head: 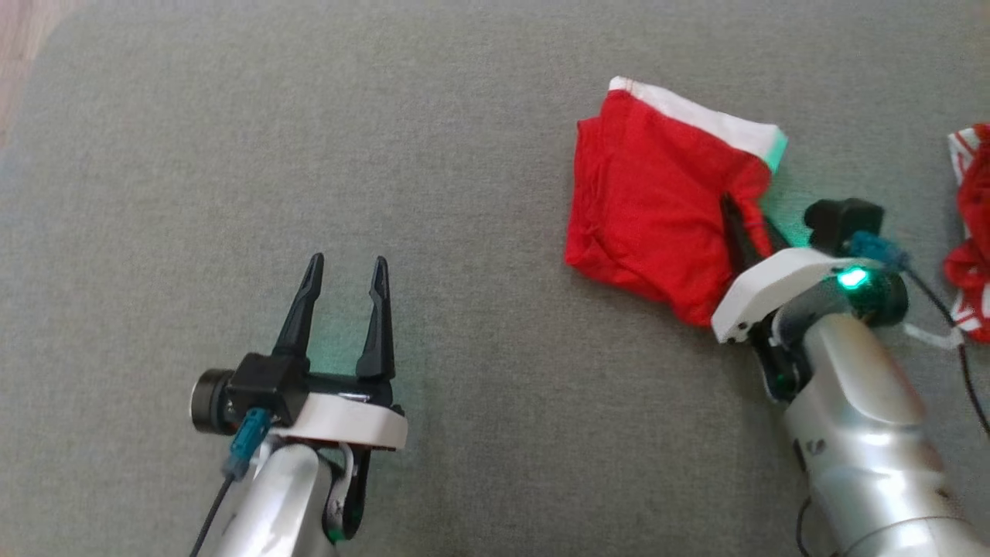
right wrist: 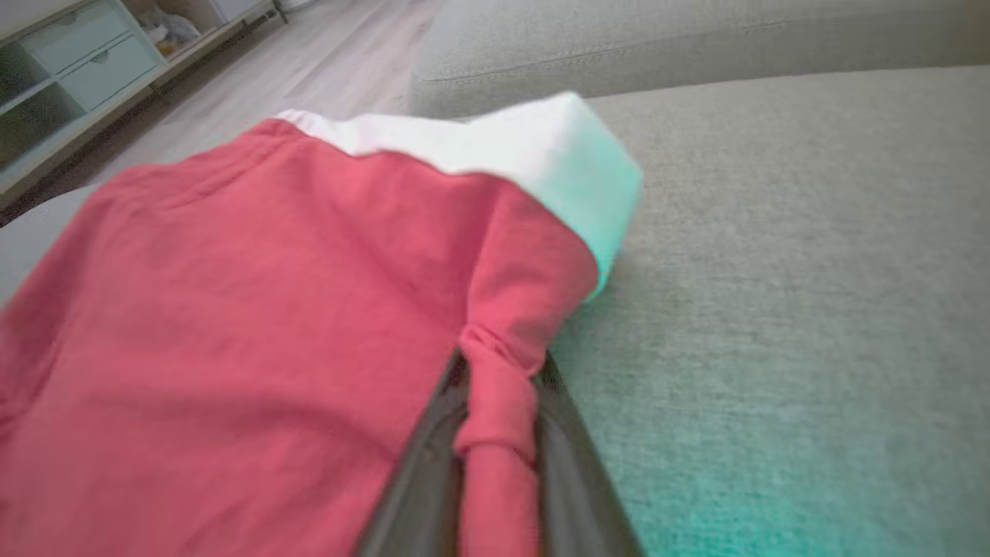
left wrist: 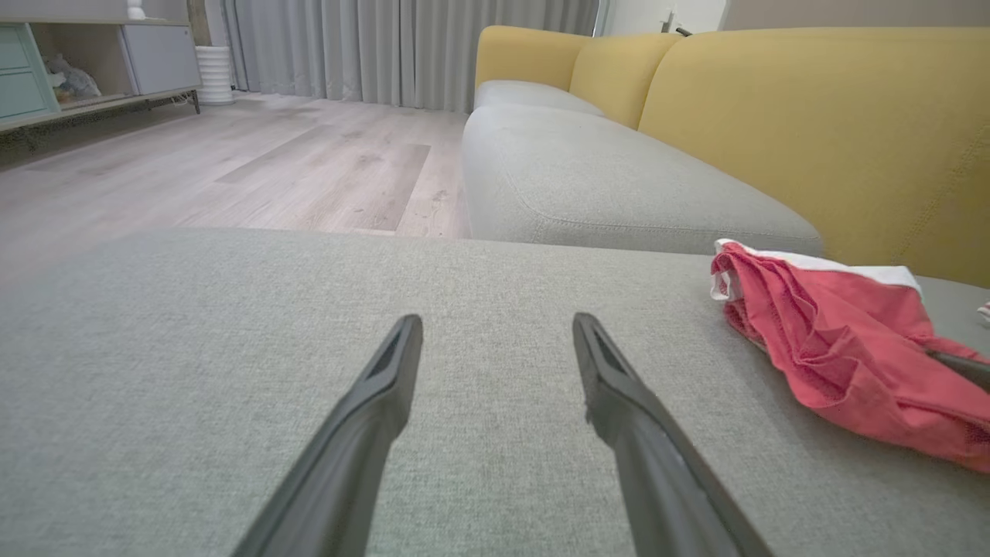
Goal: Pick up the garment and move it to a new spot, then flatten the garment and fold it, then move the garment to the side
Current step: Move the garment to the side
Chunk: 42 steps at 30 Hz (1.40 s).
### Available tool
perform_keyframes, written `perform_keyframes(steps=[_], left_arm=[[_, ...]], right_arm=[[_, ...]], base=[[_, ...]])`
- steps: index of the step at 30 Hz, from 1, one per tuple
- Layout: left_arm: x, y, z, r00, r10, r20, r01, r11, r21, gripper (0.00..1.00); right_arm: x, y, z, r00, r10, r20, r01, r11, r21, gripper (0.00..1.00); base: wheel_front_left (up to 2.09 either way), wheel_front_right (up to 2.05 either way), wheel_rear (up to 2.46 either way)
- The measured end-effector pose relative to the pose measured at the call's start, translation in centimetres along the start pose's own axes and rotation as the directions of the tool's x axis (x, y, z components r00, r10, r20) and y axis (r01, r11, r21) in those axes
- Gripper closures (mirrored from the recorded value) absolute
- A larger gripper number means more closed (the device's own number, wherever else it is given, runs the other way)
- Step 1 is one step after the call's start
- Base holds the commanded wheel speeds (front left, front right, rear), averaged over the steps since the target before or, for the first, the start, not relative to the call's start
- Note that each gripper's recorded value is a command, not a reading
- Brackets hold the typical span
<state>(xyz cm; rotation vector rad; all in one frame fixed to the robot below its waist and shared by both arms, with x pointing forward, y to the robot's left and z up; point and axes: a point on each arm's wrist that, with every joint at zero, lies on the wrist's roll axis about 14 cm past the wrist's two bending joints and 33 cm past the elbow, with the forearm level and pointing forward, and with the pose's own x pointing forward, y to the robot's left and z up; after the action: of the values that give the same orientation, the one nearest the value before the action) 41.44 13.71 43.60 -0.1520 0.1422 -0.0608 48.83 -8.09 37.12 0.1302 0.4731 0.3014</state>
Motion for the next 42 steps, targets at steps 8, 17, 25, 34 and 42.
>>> perform_keyframes(steps=[8,17,25,34,42], left_arm=[[0.2,-1.1,1.1,0.999,-0.033,0.032,0.032,0.999,0.010,0.00],[0.0,-3.2,1.8,0.995,-0.085,0.053,0.085,0.996,0.004,0.00],[-0.2,-4.4,1.7,0.992,-0.118,0.051,0.118,0.993,0.000,0.00],[0.7,-4.6,-0.4,0.991,-0.131,-0.003,0.131,0.991,-0.007,0.00],[2.6,-3.9,-1.1,0.992,-0.122,-0.016,0.122,0.993,-0.012,0.00]], right_arm=[[-1.9,-1.1,2.1,0.996,-0.026,0.080,0.037,0.989,-0.143,1.00],[-5.5,-5.6,6.6,0.989,-0.087,0.124,0.131,0.899,-0.419,1.00],[-10.9,-12.8,9.6,0.975,-0.206,0.083,0.217,0.796,-0.565,1.00],[-13.9,-20.6,9.9,0.927,-0.375,0.009,0.299,0.724,-0.621,1.00],[-14.3,-26.6,7.6,0.843,-0.534,-0.065,0.362,0.654,-0.665,1.00]], base=[[0.00,0.00,0.00],[0.00,0.00,0.00],[0.00,0.00,0.00],[0.00,0.00,0.00],[0.00,0.00,0.00]])
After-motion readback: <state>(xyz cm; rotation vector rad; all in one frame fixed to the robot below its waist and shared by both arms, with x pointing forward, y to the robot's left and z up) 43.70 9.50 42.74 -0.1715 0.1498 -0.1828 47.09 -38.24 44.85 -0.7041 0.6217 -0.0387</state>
